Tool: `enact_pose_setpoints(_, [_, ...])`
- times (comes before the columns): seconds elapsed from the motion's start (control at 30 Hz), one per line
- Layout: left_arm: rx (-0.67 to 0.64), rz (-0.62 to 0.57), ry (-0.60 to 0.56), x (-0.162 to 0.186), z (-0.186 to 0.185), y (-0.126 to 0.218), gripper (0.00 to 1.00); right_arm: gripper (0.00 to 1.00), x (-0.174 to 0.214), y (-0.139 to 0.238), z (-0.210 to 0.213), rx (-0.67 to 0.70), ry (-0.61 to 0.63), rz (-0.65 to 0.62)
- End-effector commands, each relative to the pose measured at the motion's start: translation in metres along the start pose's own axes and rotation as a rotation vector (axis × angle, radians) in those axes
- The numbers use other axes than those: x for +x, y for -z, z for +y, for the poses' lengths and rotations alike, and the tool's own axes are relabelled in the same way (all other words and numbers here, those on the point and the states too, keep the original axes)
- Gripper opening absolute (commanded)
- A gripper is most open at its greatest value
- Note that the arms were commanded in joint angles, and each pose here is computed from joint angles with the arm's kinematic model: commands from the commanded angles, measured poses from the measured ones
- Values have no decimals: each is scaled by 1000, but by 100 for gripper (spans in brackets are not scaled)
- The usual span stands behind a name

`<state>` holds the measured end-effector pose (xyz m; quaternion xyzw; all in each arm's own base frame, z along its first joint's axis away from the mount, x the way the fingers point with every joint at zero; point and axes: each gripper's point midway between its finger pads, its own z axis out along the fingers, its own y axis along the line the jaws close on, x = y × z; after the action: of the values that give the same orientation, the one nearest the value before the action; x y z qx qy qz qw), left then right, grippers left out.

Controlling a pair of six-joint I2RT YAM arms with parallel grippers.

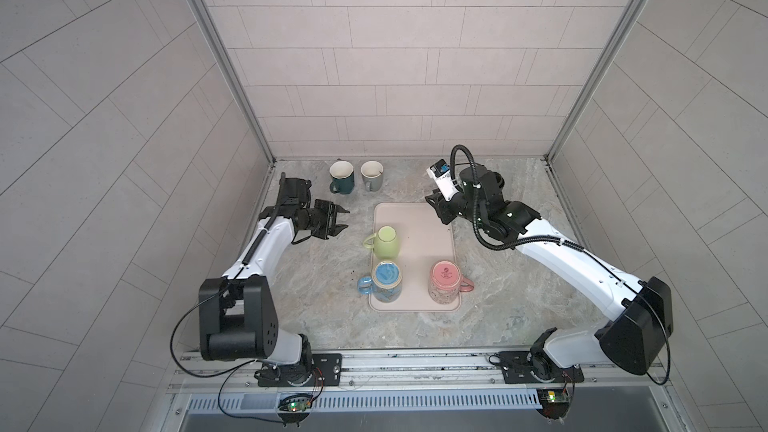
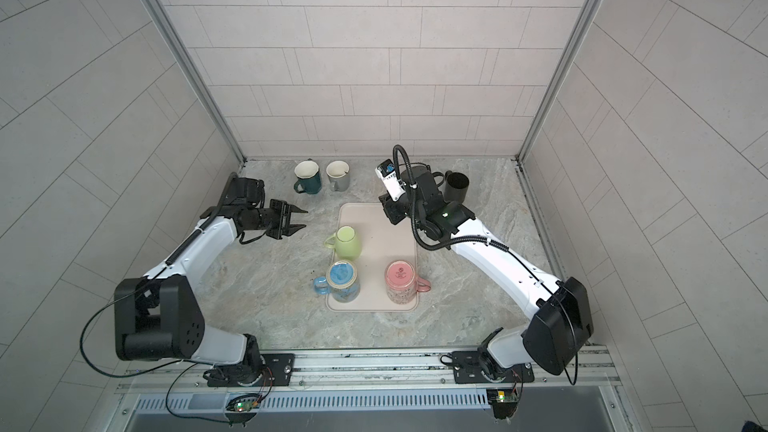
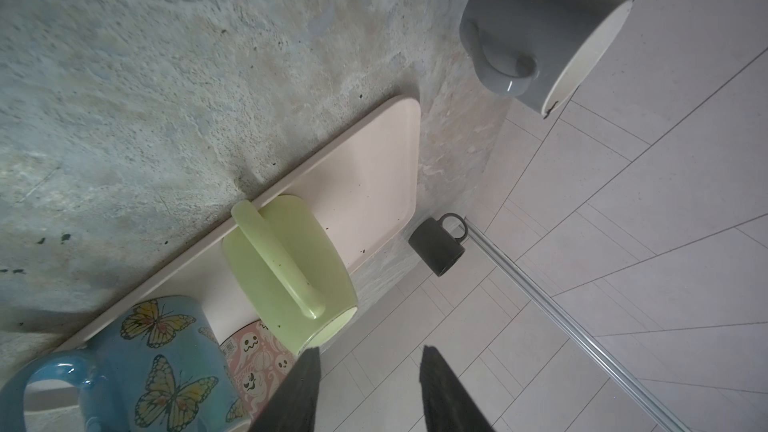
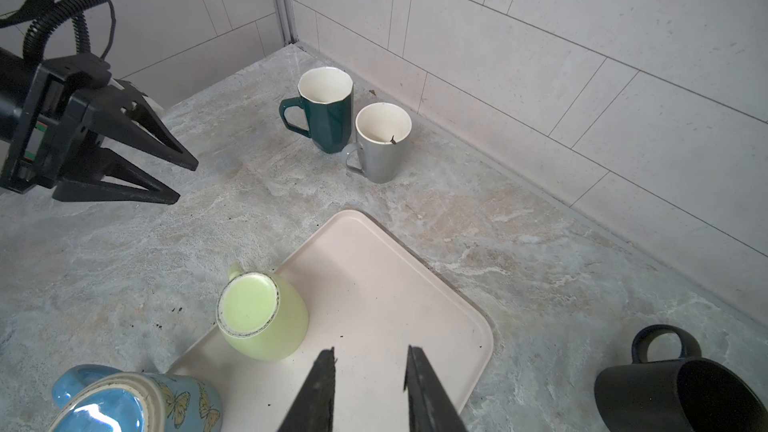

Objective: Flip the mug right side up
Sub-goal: 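Move the left gripper toward the lime green mug lying on the tray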

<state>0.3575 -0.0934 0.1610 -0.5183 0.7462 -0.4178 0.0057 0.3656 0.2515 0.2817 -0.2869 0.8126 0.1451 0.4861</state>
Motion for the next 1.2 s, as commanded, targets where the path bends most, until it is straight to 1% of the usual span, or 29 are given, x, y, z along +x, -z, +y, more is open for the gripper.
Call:
enact_pose_setpoints(0.0, [-82,-3,83,3,8,2,46,30,-13,1,-1,4,-13,-22])
enact_pose_setpoints(0.1, [-163,15,108,7,16,-4,47,30,-12,-3,-1,3,-11,-12])
enact_pose_setpoints(0.3, [-282,53,125,18,21,-23,48,30,-12,-11,-2,-4,-9,2])
enact_pose_setpoints(0.4, [-359,80,156,25,33,-31,49,30,-11,-13,-2,-6,-9,8])
enact_pose_setpoints(0.53, [-407,72,183,25,43,-40,50,30,-9,-14,-4,-4,-11,16])
enact_pose_setpoints(0.6, [-416,57,203,23,47,-43,52,29,-7,-14,-4,-4,-11,20])
enact_pose_setpoints(0.67, [-405,45,216,20,46,-47,59,29,-7,-14,-5,-5,-12,21])
enact_pose_setpoints(0.7, [-392,41,226,19,44,-50,59,29,-7,-14,-4,-6,-12,20])
enact_pose_setpoints(0.8, [-361,36,238,17,38,-56,59,29,-5,-14,-5,-5,-14,24])
enact_pose_setpoints(0.93, [-379,65,264,21,42,-68,59,29,-3,-16,-7,-6,-18,30])
enact_pose_setpoints(1.17, [-392,98,263,29,44,-83,59,29,-1,-16,-10,-2,-26,36])
